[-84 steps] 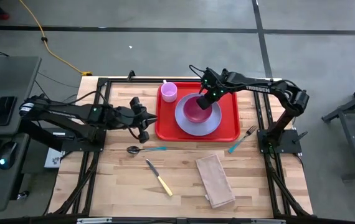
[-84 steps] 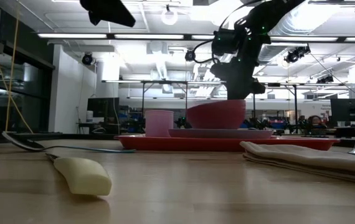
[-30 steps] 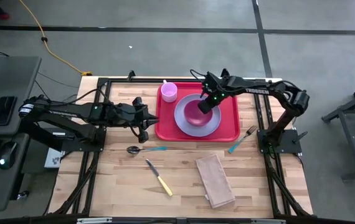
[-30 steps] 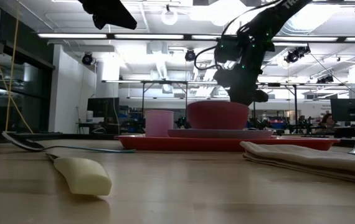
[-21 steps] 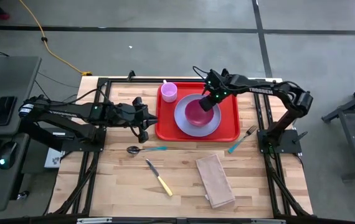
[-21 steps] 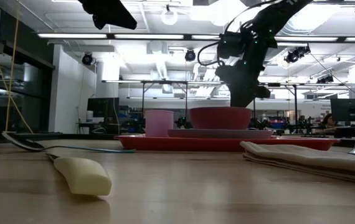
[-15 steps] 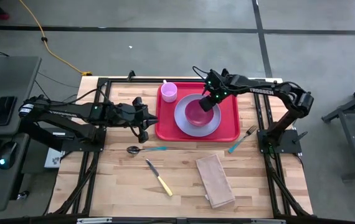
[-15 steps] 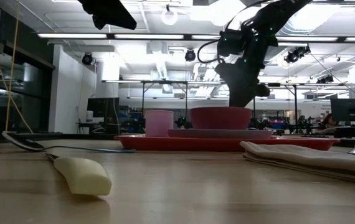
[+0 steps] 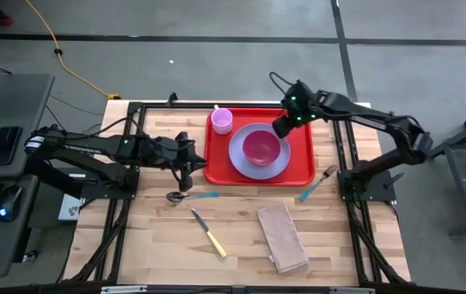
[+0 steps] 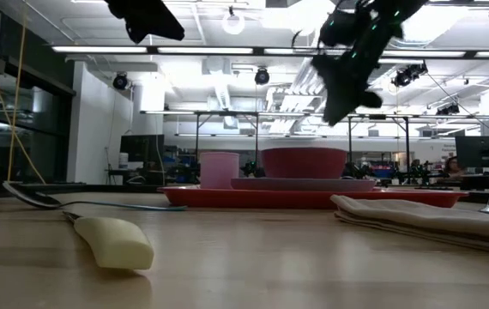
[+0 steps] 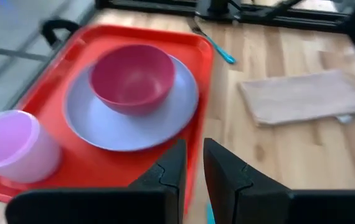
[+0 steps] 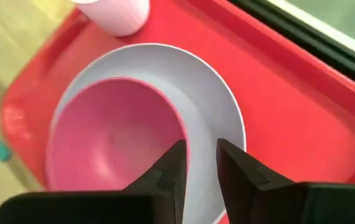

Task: Set up tray
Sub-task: Put the napkin on the red tray to the right of the purple plate

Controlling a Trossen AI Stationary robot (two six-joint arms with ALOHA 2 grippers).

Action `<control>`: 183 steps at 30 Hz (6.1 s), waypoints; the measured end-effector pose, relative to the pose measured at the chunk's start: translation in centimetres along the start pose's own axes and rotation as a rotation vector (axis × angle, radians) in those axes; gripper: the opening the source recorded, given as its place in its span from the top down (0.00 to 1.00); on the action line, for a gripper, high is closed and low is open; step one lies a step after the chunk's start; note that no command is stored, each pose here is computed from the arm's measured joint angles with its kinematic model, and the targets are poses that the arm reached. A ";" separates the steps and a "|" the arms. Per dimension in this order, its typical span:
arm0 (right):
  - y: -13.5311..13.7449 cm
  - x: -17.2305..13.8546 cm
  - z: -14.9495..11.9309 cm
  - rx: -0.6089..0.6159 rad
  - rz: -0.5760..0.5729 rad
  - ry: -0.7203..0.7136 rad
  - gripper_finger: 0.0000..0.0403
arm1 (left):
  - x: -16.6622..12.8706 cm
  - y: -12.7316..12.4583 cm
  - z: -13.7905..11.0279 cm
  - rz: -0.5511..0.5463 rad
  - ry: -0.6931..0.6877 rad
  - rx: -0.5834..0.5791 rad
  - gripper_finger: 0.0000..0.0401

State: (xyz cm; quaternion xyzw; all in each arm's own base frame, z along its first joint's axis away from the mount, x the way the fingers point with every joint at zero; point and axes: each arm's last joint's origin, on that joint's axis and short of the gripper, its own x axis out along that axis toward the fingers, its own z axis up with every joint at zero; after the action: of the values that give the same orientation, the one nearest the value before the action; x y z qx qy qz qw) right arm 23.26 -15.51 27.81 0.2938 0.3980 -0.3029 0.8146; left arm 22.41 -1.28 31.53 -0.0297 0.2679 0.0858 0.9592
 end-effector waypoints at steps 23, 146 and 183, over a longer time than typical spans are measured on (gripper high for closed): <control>7.5 -10.0 -9.4 -0.160 0.303 0.172 0.85 | -0.3 -1.3 -1.4 -0.023 0.124 -0.100 0.79; 17.2 8.6 -21.4 -0.821 -0.002 0.716 1.00 | 1.2 -1.8 -2.2 -0.053 0.227 -0.108 0.79; 11.8 2.2 -15.2 -0.712 -0.367 0.602 1.00 | 1.2 -1.8 -2.2 -0.052 0.216 -0.082 0.79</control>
State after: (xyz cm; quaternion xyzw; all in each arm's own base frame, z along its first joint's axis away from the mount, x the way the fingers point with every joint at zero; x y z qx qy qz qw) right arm 25.77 2.41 21.00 -0.0032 0.7391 -0.1886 0.6466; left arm 22.67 -3.09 29.07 -0.0852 0.3653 0.0679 0.9245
